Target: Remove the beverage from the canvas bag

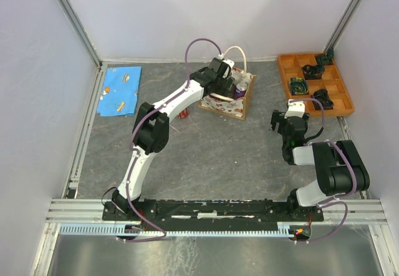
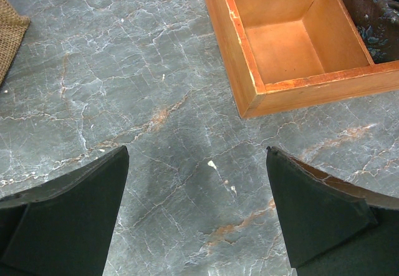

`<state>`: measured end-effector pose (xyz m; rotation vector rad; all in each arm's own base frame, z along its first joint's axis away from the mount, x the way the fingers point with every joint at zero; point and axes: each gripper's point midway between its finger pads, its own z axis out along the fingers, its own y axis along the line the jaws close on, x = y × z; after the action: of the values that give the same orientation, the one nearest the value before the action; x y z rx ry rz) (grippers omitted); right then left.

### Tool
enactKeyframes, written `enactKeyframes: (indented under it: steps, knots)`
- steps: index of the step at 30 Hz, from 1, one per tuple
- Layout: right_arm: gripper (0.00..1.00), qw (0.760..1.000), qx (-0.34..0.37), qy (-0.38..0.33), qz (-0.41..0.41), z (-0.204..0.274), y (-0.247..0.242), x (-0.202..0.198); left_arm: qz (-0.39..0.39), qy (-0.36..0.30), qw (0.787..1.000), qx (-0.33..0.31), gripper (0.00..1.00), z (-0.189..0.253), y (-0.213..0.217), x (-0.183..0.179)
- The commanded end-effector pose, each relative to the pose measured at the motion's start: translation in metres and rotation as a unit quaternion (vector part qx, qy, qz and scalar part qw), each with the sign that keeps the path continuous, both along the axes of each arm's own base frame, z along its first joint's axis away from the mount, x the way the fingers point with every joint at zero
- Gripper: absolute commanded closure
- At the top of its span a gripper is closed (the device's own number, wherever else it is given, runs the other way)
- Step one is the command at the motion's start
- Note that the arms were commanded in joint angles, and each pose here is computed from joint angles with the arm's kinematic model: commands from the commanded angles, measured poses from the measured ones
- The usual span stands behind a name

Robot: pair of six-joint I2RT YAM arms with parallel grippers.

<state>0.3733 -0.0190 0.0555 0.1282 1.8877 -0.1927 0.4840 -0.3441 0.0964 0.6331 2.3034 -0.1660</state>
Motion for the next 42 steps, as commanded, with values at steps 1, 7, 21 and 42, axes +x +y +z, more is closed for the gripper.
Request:
enactKeyframes:
  steps: [1, 7, 21, 42]
  knots:
    - [0.01, 1.000, -0.004, -0.025, 0.006, 0.016, 0.002, 0.012, 0.001, 0.040, 0.999, 0.011, 0.35, -0.026, 0.001, -0.010]
    - [0.01, 1.000, -0.003, -0.024, 0.005, 0.016, 0.001, 0.012, -0.006, 0.043, 0.999, 0.020, 0.88, -0.028, 0.003, -0.012]
    - [0.01, 1.000, -0.003, -0.024, 0.005, 0.016, 0.001, 0.012, -0.071, -0.081, 0.991, -0.079, 0.97, 0.139, -0.022, -0.004]
    - [0.01, 1.000, -0.004, -0.024, 0.005, 0.016, 0.002, 0.012, 0.049, -0.267, 0.961, -0.054, 0.97, 0.303, 0.077, -0.030]
